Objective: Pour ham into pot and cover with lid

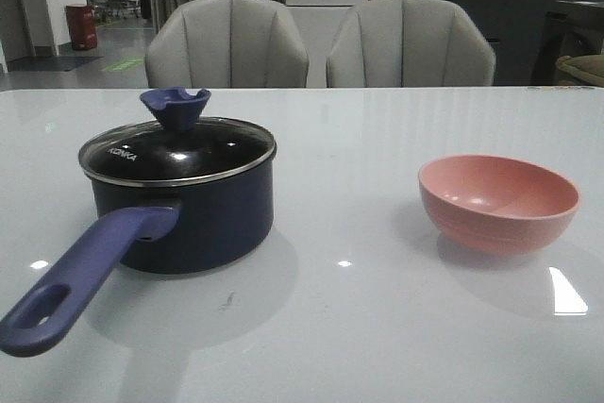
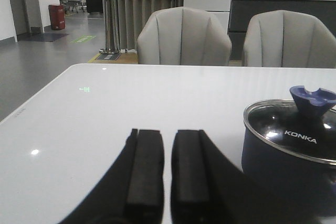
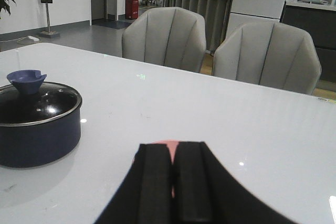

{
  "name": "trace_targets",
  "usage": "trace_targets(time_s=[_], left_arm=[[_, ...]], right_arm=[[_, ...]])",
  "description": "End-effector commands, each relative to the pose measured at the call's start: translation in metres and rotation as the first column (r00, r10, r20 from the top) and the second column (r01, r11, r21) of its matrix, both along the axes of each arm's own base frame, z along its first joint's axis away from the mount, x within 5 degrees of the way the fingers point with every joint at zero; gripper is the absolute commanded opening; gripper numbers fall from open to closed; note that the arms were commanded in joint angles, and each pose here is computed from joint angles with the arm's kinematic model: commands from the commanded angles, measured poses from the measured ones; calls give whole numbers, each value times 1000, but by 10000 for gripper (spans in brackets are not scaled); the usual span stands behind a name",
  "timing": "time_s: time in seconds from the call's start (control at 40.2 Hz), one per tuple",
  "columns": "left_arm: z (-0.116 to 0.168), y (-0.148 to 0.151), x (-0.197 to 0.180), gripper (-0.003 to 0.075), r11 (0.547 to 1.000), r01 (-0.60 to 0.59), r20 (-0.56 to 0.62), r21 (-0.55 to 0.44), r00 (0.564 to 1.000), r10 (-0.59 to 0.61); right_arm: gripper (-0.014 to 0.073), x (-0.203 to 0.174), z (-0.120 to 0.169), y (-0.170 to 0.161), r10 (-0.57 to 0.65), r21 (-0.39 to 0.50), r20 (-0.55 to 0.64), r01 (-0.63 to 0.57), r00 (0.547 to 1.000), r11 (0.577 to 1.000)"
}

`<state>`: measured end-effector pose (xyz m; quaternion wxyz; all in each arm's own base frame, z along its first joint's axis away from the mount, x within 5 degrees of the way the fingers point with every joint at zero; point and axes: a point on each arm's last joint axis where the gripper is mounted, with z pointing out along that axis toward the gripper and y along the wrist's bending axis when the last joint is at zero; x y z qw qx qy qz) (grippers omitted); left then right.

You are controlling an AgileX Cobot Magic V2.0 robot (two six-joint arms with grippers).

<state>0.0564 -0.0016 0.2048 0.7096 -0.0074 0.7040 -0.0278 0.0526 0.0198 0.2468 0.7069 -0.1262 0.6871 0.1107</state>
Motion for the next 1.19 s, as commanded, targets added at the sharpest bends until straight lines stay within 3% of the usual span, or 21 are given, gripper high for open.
trace_targets(time_s=[0.0, 0.821, 0.921, 0.995, 1.169], left_arm=[[1, 0, -1, 133, 1000, 1, 76, -10, 997, 0], [1, 0, -1, 133, 1000, 1, 76, -10, 997, 0], [1, 0, -1, 133, 1000, 1, 76, -10, 997, 0], [1, 0, -1, 133, 1000, 1, 76, -10, 997, 0], [1, 0, -1, 133, 1000, 1, 76, -10, 997, 0]], right_arm=[[149, 0, 15, -2, -21, 27, 80, 19, 997, 999], [149, 0, 15, -2, -21, 27, 80, 19, 997, 999], [149, 1, 9, -2, -25, -6, 77, 26, 997, 1000], [149, 4, 1, -3, -55, -40, 69, 58, 996, 998], [149, 5, -12, -12, -202, -27, 61, 204, 978, 979]])
